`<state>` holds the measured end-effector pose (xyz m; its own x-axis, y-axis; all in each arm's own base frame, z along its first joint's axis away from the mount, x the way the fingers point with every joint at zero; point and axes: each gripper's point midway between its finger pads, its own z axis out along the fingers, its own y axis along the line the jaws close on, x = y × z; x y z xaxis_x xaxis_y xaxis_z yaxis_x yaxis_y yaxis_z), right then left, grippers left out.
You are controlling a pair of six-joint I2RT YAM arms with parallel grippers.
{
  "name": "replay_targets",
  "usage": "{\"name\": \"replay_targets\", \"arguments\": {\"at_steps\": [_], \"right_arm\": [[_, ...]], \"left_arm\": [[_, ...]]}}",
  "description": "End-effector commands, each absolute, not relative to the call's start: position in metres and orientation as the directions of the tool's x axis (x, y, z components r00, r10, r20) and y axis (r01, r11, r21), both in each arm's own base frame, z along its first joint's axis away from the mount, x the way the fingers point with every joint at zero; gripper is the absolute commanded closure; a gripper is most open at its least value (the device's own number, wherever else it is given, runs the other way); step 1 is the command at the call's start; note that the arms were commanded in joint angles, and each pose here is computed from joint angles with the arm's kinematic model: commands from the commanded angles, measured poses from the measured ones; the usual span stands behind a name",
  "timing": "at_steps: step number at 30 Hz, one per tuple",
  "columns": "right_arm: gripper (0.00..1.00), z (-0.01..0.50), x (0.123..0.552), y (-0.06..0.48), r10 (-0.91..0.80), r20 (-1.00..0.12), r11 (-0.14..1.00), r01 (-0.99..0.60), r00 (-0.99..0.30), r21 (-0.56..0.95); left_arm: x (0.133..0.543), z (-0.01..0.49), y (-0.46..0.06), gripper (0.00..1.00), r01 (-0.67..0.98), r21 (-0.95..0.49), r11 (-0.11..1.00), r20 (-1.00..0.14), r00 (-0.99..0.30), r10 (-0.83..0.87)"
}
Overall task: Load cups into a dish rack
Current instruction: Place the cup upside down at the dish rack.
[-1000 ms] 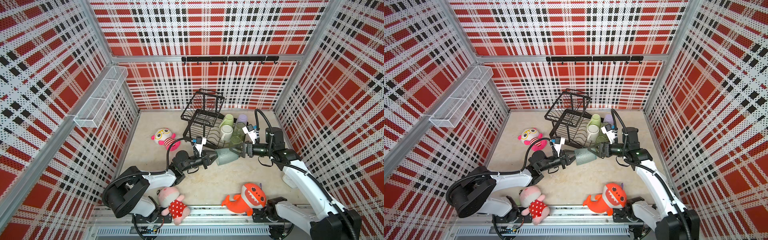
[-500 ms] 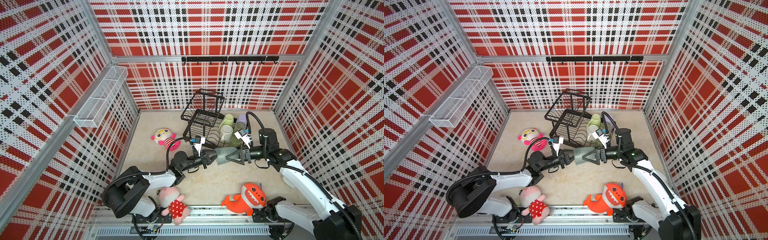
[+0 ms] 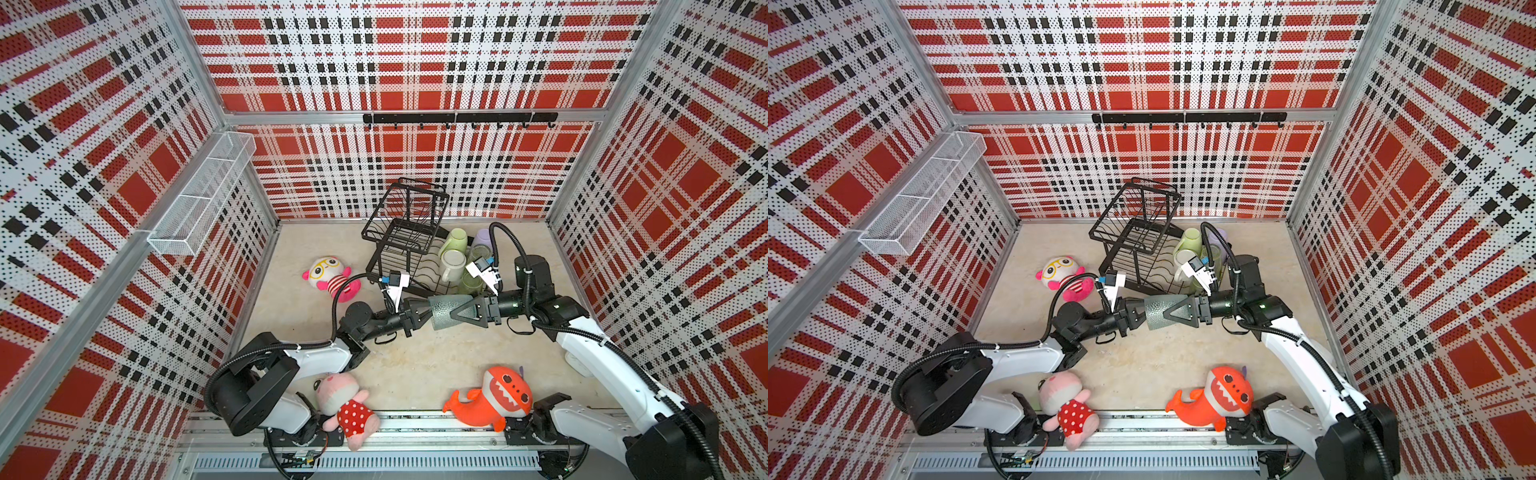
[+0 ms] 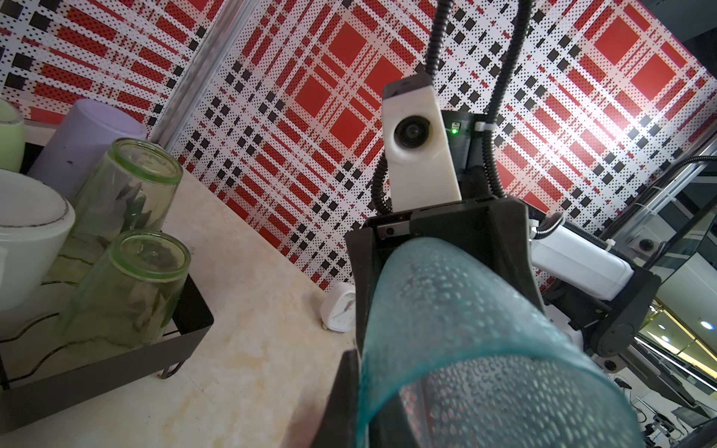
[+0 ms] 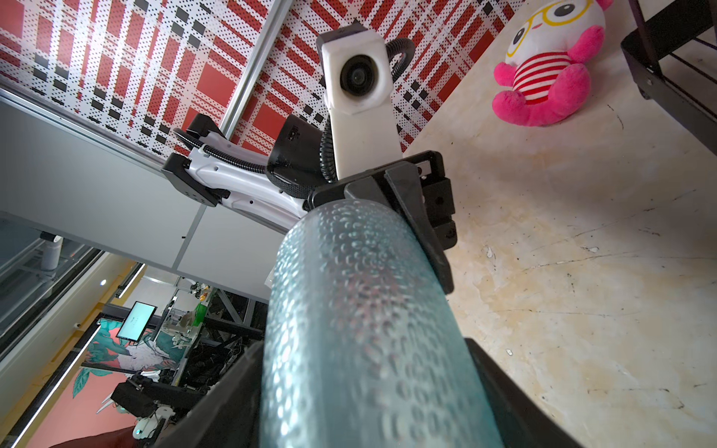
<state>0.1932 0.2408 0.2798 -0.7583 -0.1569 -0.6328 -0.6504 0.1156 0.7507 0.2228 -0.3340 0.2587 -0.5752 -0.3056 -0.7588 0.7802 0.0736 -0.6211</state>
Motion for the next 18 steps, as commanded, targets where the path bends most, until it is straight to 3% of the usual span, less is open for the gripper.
{"name": "replay_targets", "arguments": {"at_steps": [1,4,6,8,18], "right_arm": [[0.29,0.294,0.19,0.245,-0.163,-0.674,0.054,-0.688,-0.721,0.723],[0.28,0.295,0.188,0.247,-0.164,-0.673,0.038,-0.686,-0.721,0.726],[0.14,0.297,0.187,0.249,-0.161,-0.679,0.033,-0.692,-0.716,0.721],[0.1,0.298,0.187,0.252,-0.157,-0.686,0.029,-0.697,-0.711,0.716],[0.11,0.293,0.189,0.268,-0.178,-0.674,0.016,-0.686,-0.718,0.727]], "left_arm": [[0.221,0.269,-0.335,0.9,0.802,-0.595,0.049,-0.772,-0.554,-0.312],[0.222,0.267,-0.335,0.88,0.798,-0.6,0.05,-0.77,-0.559,-0.309],[0.222,0.266,-0.335,0.88,0.797,-0.602,0.049,-0.769,-0.562,-0.306],[0.221,0.266,-0.336,0.89,0.799,-0.599,0.044,-0.77,-0.561,-0.303],[0.22,0.272,-0.341,0.92,0.81,-0.586,0.029,-0.777,-0.552,-0.302]]}}
